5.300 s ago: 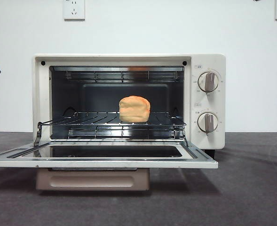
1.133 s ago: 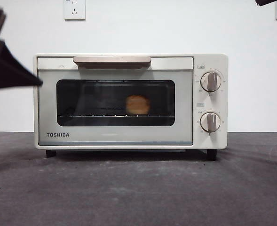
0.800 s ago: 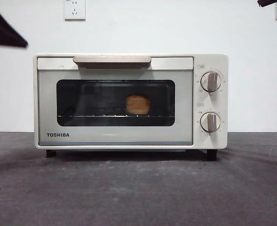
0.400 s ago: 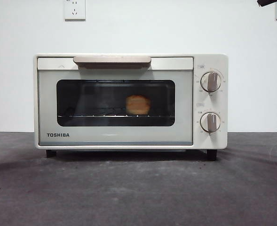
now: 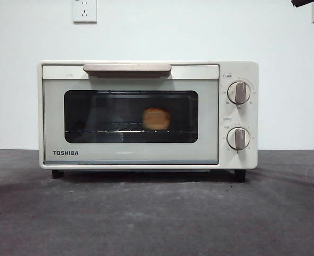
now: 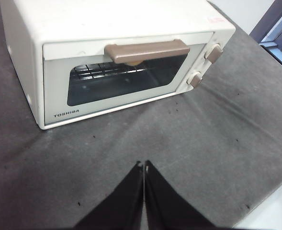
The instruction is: The left arm flap open the oven, the right arm pick bread and place it into oven, the left arm flap close the oven
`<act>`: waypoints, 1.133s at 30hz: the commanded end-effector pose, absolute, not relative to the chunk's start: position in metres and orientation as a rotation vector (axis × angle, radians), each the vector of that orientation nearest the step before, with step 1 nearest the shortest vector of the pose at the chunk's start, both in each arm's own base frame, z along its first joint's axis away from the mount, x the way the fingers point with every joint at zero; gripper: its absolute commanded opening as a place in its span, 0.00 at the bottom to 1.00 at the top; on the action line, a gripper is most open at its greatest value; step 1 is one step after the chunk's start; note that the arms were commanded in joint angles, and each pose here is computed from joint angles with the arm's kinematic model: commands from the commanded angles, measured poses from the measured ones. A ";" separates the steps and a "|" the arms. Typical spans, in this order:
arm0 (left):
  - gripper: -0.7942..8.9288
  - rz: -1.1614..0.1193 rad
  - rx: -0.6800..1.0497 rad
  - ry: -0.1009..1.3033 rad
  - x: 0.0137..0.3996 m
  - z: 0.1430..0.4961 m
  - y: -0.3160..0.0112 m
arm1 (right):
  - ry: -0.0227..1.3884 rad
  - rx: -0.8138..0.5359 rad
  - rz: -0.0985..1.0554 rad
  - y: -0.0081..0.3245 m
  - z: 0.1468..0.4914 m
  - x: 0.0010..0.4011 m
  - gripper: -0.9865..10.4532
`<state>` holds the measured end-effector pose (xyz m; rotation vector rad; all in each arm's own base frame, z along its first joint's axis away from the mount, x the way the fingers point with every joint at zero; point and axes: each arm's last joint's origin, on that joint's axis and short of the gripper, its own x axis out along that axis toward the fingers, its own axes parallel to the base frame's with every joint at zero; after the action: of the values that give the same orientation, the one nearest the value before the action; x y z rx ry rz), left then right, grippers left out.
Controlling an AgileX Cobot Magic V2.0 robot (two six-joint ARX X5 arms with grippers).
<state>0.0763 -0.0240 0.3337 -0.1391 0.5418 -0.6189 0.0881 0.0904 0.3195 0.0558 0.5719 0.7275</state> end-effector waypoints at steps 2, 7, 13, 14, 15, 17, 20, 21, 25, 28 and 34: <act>0.09 -0.624 -0.115 0.516 0.076 0.339 -0.024 | 0.560 0.060 0.736 0.092 0.323 0.088 0.44; 0.09 -0.624 -0.115 0.516 0.076 0.339 -0.024 | 0.561 0.059 0.735 0.092 0.323 0.088 0.32; 0.09 -0.624 -0.115 0.517 0.075 0.339 -0.024 | 0.563 0.051 0.735 0.092 0.322 0.088 0.09; 0.09 -0.624 -0.115 0.517 0.075 0.339 -0.024 | 0.564 0.052 0.735 0.092 0.322 0.088 0.09; 0.09 -0.624 -0.115 0.517 0.075 0.339 -0.024 | 0.564 0.054 0.736 0.092 0.322 0.088 0.09; 0.09 -0.624 -0.115 0.517 0.075 0.339 -0.024 | 0.560 0.052 0.737 0.092 0.323 0.088 0.09; 0.09 -0.624 -0.115 0.517 0.075 0.339 -0.024 | 0.553 0.055 0.738 0.092 0.323 0.088 0.09; 0.09 -0.624 -0.115 0.517 0.075 0.339 -0.024 | 0.550 0.056 0.739 0.092 0.324 0.088 0.09; 0.09 -0.624 -0.115 0.517 0.075 0.339 -0.024 | 0.544 0.059 0.740 0.092 0.324 0.088 0.09; 0.09 -0.624 -0.115 0.517 0.075 0.339 -0.024 | 0.536 0.063 0.742 0.093 0.325 0.089 0.09; 0.09 -0.624 -0.114 0.511 0.076 0.339 -0.024 | 0.526 0.067 0.744 0.093 0.326 0.089 0.09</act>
<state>0.0762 -0.0240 0.3339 -0.1351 0.5391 -0.6196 0.0891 0.0913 0.3221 0.0672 0.5436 0.7337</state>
